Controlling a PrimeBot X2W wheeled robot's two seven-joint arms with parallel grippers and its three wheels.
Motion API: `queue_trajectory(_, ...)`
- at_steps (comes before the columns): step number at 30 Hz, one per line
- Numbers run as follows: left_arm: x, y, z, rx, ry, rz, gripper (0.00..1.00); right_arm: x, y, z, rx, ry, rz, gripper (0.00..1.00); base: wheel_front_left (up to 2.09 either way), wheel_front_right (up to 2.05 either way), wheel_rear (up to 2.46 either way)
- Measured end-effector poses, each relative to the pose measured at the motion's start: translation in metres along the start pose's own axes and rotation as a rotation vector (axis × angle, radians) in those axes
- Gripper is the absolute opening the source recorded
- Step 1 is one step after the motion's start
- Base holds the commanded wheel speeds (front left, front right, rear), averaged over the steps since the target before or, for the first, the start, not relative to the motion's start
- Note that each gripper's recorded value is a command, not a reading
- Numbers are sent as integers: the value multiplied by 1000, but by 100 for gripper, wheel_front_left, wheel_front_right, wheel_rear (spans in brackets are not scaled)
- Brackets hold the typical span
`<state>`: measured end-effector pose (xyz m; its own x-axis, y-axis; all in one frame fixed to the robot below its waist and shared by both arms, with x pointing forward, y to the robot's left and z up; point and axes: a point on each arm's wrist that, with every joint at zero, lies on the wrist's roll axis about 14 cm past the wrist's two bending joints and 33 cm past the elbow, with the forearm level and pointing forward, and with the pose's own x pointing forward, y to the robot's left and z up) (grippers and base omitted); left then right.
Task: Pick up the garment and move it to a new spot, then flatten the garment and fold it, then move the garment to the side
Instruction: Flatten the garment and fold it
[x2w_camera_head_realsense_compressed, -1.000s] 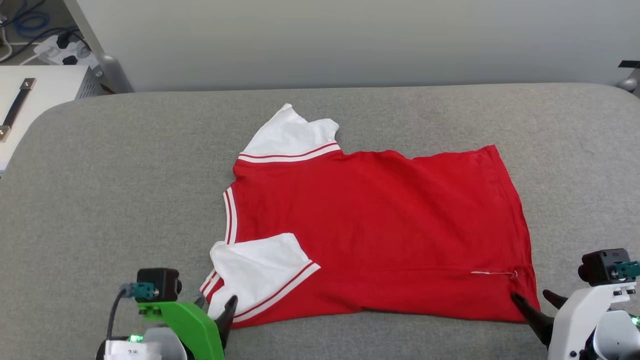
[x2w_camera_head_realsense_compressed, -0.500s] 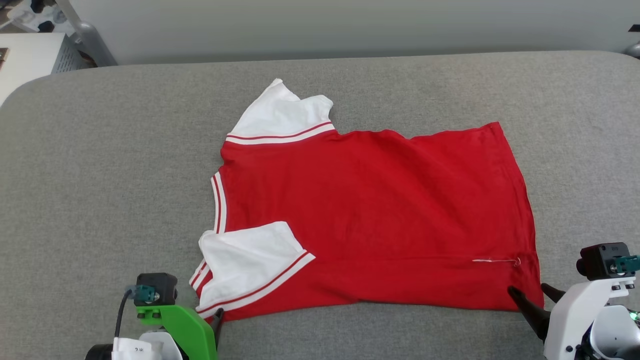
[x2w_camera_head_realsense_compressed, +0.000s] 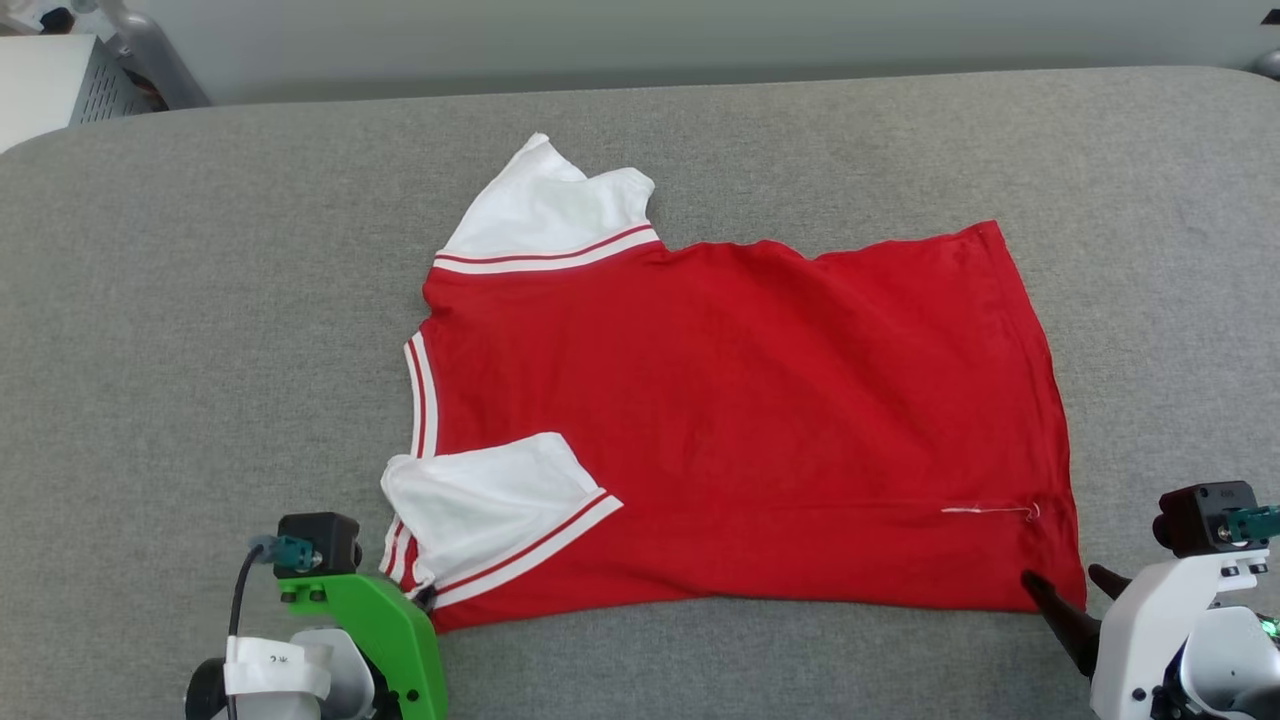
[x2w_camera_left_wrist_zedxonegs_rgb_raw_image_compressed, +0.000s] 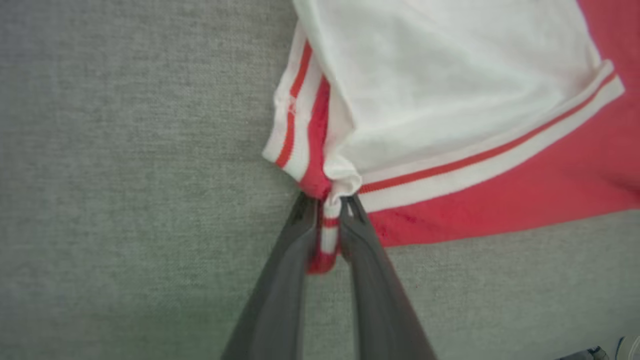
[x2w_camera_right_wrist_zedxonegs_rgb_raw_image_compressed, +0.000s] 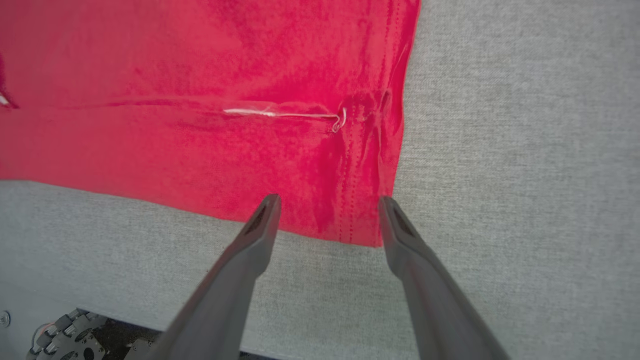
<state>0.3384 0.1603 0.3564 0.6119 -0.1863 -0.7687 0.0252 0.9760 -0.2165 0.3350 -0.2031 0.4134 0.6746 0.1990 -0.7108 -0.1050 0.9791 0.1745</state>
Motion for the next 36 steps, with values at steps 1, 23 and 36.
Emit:
queue_trajectory(1, 0, -3, 0, -5, -5, -9, 0, 0, -1, 0, -6, 0, -5, 100, 0, 0, 0)
queue_trajectory(23, -34, -16, 34, -17, -181, -91, 0, 30, -17, -20, -36, 101, -64, 88, 0, 0, 0)
queue_trajectory(36, -35, -9, 25, 36, -145, -78, 0, 24, -23, -15, -24, 98, -58, 0, 0, 0, 0)
